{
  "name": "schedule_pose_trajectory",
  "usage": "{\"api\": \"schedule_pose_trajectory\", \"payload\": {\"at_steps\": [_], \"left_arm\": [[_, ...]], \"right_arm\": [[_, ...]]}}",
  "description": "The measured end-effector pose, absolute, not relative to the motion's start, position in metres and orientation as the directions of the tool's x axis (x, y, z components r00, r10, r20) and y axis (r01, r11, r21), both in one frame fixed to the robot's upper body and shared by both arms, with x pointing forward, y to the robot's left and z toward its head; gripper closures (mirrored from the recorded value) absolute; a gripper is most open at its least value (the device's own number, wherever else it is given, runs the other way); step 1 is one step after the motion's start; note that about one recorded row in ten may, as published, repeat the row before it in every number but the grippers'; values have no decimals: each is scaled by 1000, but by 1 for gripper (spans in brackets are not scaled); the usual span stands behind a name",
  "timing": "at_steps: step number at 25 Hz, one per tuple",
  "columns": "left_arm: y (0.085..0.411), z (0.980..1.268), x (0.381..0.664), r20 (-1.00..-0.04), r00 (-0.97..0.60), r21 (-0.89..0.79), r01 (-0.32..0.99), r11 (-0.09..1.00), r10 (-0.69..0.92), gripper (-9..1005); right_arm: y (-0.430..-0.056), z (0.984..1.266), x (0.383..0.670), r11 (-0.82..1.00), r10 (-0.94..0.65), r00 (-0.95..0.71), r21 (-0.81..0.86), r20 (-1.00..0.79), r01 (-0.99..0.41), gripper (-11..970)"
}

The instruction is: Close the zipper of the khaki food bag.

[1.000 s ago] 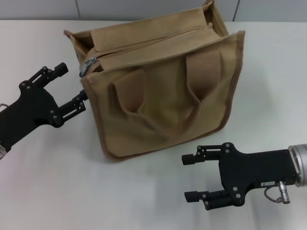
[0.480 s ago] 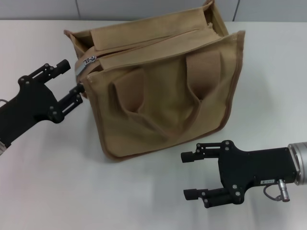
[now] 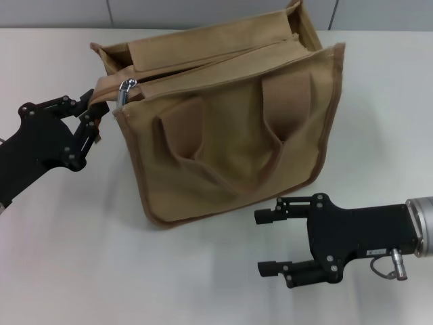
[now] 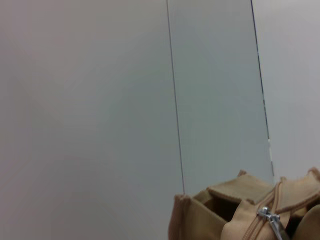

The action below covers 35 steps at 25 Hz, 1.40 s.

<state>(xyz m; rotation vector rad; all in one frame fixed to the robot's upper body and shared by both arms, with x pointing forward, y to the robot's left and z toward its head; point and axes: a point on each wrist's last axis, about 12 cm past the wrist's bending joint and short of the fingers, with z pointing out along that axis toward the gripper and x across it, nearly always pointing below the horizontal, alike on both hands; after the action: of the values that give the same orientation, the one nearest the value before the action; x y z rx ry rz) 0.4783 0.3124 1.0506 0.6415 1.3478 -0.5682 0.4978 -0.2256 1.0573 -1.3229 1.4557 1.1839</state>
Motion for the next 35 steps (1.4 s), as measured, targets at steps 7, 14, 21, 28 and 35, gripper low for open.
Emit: {"api": "schedule_pose_trajectory", "payload": {"at_steps": [7,14,21,28,35], "left_arm": [[311,1060,474,-977,194,83,717,692,-83,900],[306,1071,475,-958,230,58,742,668,-172,974],[298,1076,480,-941,250,40,751,659,-228,967],[296,1078,480,-932,266,47,762,646,-245,960],[294,1079,478,-929,273,53,768,638,-251,953]], "right_arm": [[-222,1072,501,13,-96,-111,110,-989,-994,220],[-210,1106,518,-45,70,-226,223,-972,-974,220],[-187,1135,546,-99,90,-326,317,-941,-943,221],[-161,1149,578,-17,42,-402,402,-914,-915,221],[-141,1150,589,20,-41,-420,420,-906,-907,258]]}}
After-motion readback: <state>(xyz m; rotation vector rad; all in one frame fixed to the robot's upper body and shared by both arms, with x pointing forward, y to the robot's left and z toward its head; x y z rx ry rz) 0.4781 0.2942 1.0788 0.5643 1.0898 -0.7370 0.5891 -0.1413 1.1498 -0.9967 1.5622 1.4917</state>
